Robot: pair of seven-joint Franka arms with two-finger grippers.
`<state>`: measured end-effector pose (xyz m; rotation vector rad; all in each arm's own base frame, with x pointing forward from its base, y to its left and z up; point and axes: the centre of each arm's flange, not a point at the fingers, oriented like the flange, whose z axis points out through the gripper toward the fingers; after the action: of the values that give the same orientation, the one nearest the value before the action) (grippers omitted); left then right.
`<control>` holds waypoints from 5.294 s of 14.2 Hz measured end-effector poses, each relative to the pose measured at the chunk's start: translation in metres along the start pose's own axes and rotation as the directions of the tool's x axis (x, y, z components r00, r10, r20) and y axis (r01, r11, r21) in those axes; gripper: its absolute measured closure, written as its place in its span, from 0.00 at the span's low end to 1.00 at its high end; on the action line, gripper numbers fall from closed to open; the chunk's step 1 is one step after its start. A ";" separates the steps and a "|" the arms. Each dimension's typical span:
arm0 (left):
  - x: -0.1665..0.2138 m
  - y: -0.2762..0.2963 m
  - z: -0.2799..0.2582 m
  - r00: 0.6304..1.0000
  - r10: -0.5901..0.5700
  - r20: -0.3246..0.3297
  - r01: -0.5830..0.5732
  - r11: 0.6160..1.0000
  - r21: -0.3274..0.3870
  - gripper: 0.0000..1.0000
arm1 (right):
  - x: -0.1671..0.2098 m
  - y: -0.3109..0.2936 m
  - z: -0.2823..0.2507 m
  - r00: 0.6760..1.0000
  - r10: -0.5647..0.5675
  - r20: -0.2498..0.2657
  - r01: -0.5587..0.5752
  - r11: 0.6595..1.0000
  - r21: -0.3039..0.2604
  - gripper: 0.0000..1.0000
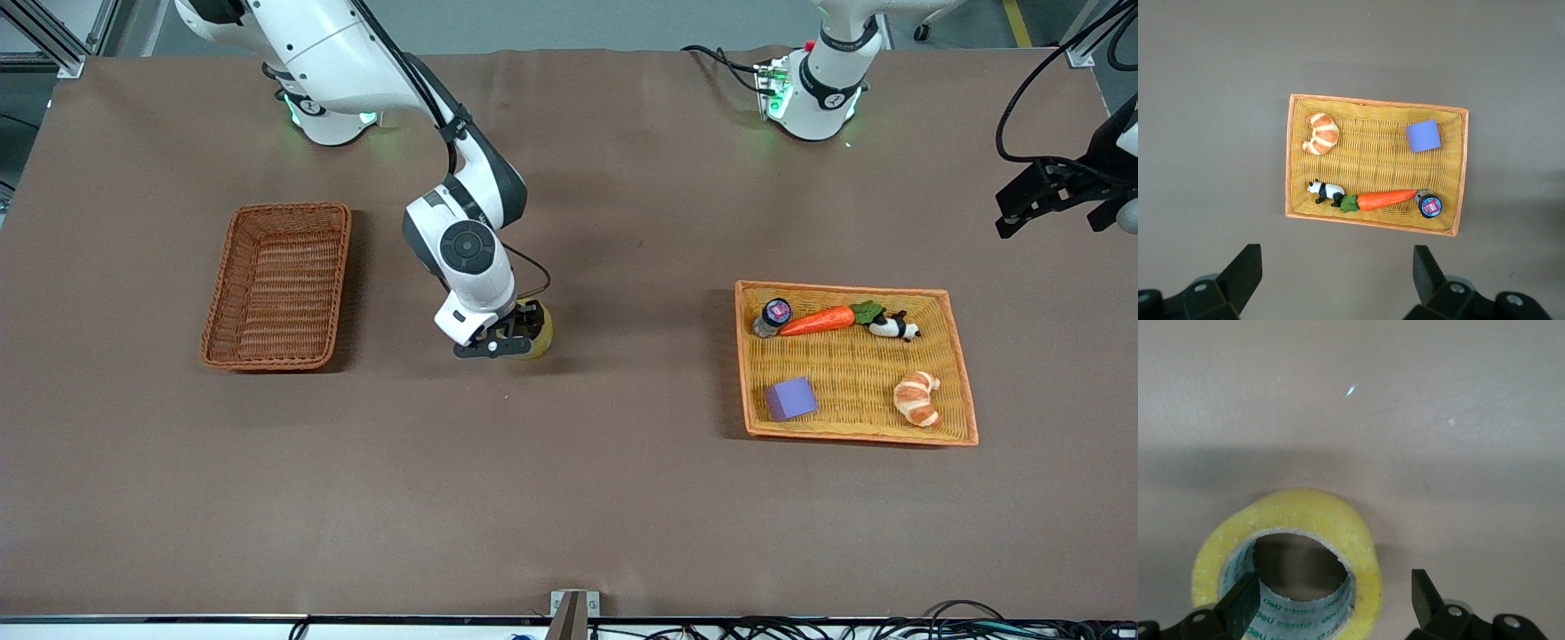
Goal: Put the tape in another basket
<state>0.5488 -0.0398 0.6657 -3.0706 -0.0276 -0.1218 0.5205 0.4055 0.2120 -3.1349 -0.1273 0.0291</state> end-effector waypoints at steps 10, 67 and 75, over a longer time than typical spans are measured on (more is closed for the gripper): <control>0.000 0.003 0.003 1.000 0.030 0.006 -0.030 1.000 0.000 0.00 | -0.007 -0.003 0.028 1.000 -0.031 0.003 0.031 0.999 -0.038 0.32; -0.007 0.032 0.007 0.995 0.090 0.048 -0.089 0.996 -0.028 0.00 | -0.019 0.454 -0.290 0.993 0.114 0.037 -0.114 0.993 -0.004 0.00; -0.008 0.033 0.007 0.995 0.092 0.047 -0.091 0.995 -0.028 0.00 | -0.019 0.454 -0.447 0.977 0.188 -0.100 -0.190 0.982 -0.006 0.00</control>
<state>0.5425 -0.0725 0.6558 -3.0938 0.1128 -0.0435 0.5467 -0.0504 0.6570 -3.1431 0.1724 -0.1276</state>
